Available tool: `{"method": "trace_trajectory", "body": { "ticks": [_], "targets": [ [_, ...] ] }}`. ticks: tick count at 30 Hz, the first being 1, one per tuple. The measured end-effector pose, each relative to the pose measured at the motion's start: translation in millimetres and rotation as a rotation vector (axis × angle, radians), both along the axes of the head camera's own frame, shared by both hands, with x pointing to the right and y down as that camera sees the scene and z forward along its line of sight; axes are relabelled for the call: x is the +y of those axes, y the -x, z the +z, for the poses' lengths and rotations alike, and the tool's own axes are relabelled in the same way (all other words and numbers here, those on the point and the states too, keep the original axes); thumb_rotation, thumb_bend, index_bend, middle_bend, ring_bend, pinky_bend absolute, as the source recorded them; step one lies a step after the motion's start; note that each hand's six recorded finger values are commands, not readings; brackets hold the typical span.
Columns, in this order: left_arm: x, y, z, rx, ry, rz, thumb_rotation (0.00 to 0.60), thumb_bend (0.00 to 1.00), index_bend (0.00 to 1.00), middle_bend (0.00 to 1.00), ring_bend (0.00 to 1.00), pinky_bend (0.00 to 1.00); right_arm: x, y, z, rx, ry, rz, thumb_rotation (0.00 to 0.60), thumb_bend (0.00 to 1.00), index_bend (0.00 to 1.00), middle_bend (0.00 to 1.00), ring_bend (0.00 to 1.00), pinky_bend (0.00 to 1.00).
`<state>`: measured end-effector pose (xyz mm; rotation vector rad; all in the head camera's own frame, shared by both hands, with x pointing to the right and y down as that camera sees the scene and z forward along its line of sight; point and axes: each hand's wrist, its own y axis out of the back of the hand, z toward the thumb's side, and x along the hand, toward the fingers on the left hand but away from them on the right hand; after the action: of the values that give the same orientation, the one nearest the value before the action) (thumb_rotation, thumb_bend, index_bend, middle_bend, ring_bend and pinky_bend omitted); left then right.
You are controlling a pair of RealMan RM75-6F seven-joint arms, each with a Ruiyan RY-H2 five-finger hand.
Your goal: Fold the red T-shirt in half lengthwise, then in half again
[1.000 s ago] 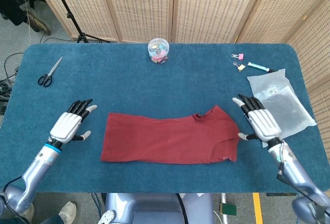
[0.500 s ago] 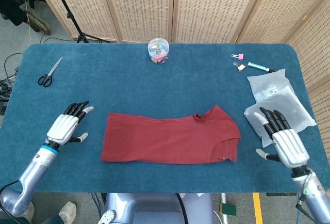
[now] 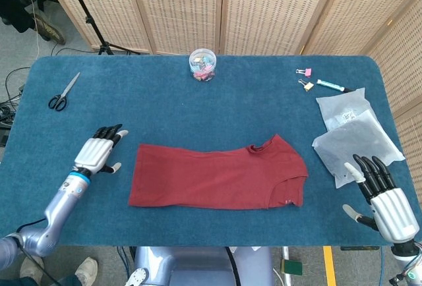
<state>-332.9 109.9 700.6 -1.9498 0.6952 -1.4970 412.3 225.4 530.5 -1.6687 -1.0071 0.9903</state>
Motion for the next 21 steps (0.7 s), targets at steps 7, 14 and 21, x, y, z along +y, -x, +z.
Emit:
{"method": "trace_trajectory", "body": {
  "ticks": [7, 14, 21],
  "targets": [
    [-10.2, -29.4, 21.4, -0.047, 0.031, 0.016, 0.600, 0.29, 0.24, 0.00, 0.00, 0.00, -1.7, -1.7, 3.2, -0.002, 0.014, 0.007, 0.600, 0.00, 0.00, 0.00, 0.00, 0.00],
    [-10.7, -50.3, 39.0, -0.067, 0.049, 0.019, 0.600, 0.29, 0.29, 0.00, 0.00, 0.00, -2.6, -1.8, 4.7, -0.007, 0.022, 0.008, 0.600, 0.00, 0.00, 0.00, 0.00, 0.00],
    [-11.7, -54.2, 40.9, -0.071, 0.045, 0.017, 0.600, 0.30, 0.32, 0.00, 0.00, 0.00, -1.9, -1.4, 3.8, -0.013, 0.024, 0.006, 0.600, 0.00, 0.00, 0.00, 0.00, 0.00]
  ]
}}
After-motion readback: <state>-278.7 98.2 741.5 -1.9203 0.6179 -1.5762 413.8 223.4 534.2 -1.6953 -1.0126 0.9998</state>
